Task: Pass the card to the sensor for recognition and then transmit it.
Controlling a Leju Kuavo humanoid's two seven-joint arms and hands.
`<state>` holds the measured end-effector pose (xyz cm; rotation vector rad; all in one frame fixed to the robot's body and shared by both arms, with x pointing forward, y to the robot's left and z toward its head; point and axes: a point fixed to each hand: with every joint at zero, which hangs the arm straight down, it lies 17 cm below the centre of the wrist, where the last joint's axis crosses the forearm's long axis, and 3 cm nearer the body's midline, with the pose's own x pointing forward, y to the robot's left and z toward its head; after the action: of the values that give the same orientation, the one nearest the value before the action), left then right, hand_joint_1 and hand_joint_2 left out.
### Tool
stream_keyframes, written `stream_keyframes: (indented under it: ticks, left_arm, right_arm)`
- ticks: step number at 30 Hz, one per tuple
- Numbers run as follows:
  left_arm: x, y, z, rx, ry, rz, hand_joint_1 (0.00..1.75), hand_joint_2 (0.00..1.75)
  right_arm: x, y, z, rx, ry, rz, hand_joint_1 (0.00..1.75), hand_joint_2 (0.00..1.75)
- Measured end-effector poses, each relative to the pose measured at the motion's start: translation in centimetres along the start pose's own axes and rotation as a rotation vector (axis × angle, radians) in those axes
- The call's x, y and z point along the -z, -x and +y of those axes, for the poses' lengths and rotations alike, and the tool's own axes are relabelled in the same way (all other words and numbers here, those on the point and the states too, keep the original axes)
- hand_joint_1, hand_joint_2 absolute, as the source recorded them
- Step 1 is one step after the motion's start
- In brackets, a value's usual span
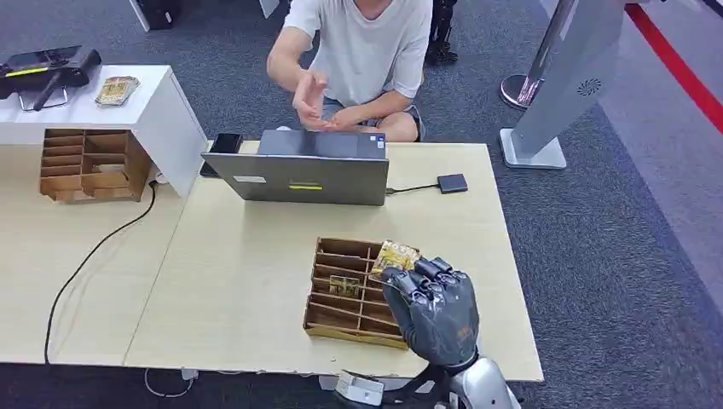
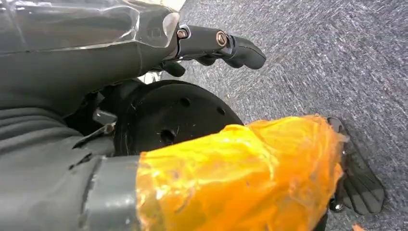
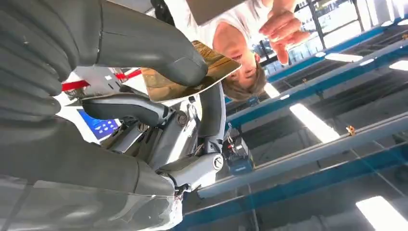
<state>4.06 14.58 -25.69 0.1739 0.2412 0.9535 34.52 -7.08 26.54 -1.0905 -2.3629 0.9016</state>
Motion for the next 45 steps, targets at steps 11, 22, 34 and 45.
stream_keyframes:
  ticks: [11,22,34,45]
  left_arm:
    - [0.1,-0.2,0.1,-0.002,-0.002,-0.02,0.0,0.0]
    - [0.1,-0.3,0.2,-0.009,-0.004,-0.029,0.0,0.0]
    - [-0.1,-1.0,-0.2,-0.012,0.009,-0.07,0.0,0.0]
    - [-0.1,-0.9,-0.2,-0.012,0.009,-0.065,0.0,0.0]
  right_arm:
    - [2.4,1.4,-0.9,-0.026,0.046,0.013,1.75,1.75]
    - [5.1,3.6,-0.7,-0.041,0.069,0.043,1.75,1.75]
    - [9.2,2.7,1.1,0.023,0.061,0.061,1.75,1.75]
    - [10.7,1.4,3.7,0.08,0.002,0.058,1.54,1.75]
